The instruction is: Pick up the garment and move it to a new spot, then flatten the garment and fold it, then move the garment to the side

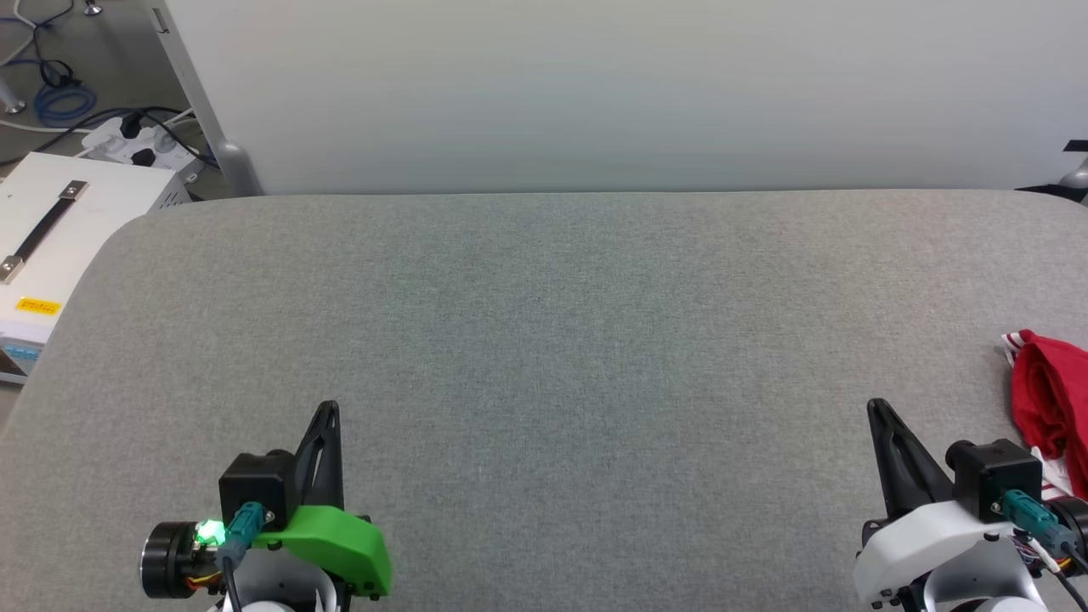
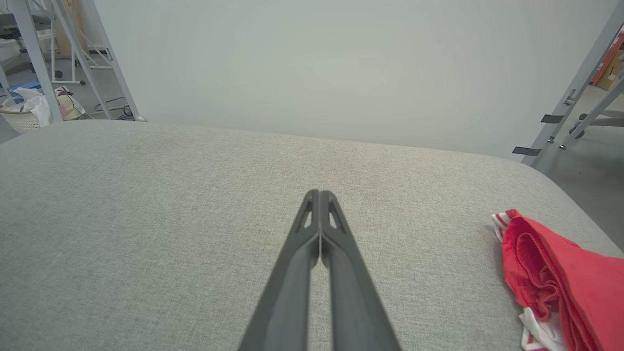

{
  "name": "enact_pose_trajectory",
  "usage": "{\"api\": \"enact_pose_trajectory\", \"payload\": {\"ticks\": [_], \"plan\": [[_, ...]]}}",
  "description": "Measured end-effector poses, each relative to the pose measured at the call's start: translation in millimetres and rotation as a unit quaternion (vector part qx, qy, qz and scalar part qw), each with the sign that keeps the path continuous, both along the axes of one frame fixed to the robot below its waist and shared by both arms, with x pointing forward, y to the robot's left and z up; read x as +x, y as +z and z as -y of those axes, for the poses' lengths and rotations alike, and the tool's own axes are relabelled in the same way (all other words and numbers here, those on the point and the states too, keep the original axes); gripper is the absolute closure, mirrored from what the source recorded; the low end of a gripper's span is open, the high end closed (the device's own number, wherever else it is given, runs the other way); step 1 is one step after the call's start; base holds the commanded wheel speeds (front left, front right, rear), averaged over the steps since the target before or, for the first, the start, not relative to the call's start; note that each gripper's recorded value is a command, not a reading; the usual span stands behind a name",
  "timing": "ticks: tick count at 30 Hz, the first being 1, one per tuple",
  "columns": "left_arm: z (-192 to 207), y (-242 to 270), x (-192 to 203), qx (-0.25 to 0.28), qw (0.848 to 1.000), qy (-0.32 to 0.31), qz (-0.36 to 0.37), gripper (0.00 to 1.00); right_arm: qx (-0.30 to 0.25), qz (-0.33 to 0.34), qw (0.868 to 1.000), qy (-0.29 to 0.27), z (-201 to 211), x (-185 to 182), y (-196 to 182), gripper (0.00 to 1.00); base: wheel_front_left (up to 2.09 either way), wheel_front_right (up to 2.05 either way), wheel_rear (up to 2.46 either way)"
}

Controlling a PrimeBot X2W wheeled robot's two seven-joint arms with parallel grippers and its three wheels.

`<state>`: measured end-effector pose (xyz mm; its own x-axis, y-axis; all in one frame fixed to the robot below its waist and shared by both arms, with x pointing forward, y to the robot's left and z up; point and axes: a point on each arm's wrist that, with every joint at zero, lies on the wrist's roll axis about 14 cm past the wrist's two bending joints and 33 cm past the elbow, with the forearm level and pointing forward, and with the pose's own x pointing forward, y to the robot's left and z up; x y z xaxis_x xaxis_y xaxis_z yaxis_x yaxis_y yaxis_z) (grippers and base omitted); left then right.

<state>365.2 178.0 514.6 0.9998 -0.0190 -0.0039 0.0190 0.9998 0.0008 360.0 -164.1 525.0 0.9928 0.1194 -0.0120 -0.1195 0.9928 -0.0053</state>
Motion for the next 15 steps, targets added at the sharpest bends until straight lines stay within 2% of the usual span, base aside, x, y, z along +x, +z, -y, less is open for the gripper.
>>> {"api": "enact_pose_trajectory", "payload": {"ticks": [15], "plan": [[-1.0, 3.5, 1.8, 0.013, 1.0, 0.006, -0.003, 1.0, -0.009, -0.002, 1.0, 0.002, -1.8, 3.8, -1.3, 1.0, 0.0, 0.0, 0.0]]}}
